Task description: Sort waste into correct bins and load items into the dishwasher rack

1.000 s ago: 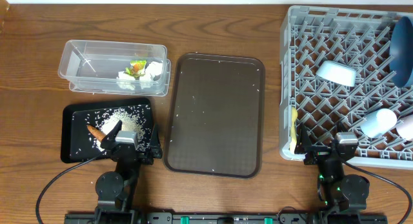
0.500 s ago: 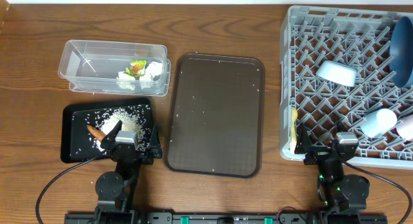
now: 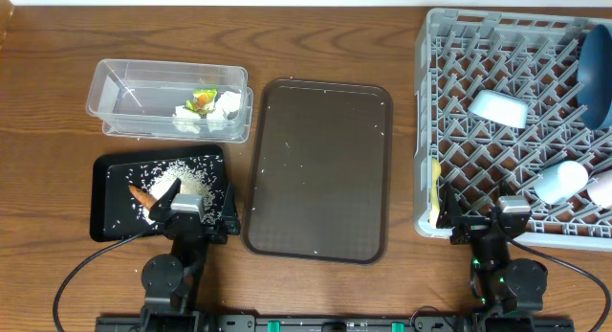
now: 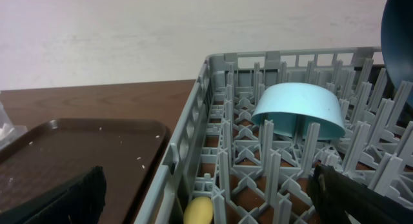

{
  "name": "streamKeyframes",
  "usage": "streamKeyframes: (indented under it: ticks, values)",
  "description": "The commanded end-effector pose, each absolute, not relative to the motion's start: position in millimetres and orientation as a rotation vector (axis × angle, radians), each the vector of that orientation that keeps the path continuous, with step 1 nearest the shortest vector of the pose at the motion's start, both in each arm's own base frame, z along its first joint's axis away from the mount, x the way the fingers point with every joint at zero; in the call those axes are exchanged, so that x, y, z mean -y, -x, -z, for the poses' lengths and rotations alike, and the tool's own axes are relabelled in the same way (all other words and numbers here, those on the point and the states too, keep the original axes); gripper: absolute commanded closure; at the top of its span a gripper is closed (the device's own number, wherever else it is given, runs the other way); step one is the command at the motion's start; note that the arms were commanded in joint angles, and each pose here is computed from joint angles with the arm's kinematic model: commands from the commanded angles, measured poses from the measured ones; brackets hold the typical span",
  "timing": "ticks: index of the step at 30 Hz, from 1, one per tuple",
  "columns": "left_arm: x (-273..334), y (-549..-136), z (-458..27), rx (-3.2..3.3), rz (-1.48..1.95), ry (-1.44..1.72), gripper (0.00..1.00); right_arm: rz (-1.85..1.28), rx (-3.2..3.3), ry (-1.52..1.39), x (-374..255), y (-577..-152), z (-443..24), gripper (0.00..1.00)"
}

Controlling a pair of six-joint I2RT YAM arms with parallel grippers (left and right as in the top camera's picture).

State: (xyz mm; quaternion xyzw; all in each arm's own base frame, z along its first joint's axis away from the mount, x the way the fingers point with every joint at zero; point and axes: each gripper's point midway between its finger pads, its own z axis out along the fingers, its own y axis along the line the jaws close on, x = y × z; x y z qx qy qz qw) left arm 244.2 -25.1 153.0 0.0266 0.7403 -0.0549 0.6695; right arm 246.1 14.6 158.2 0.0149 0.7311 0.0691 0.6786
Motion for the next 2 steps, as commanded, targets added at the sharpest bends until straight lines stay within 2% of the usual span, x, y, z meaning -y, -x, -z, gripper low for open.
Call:
streamKeyframes:
  ticks: [1,2]
  values:
    - [31.1,-242.2,-139.6,-1.714,0.160,-0.083,0.03,-0.151,-1.640,-0.015,-16.3,-245.6,-158.3,0.01]
    - [31.1,-242.2,-139.5,-1.714,0.160,-0.083,0.03,-0.151,-1.640,-0.016,-16.3,-245.6,-158.3,0.01]
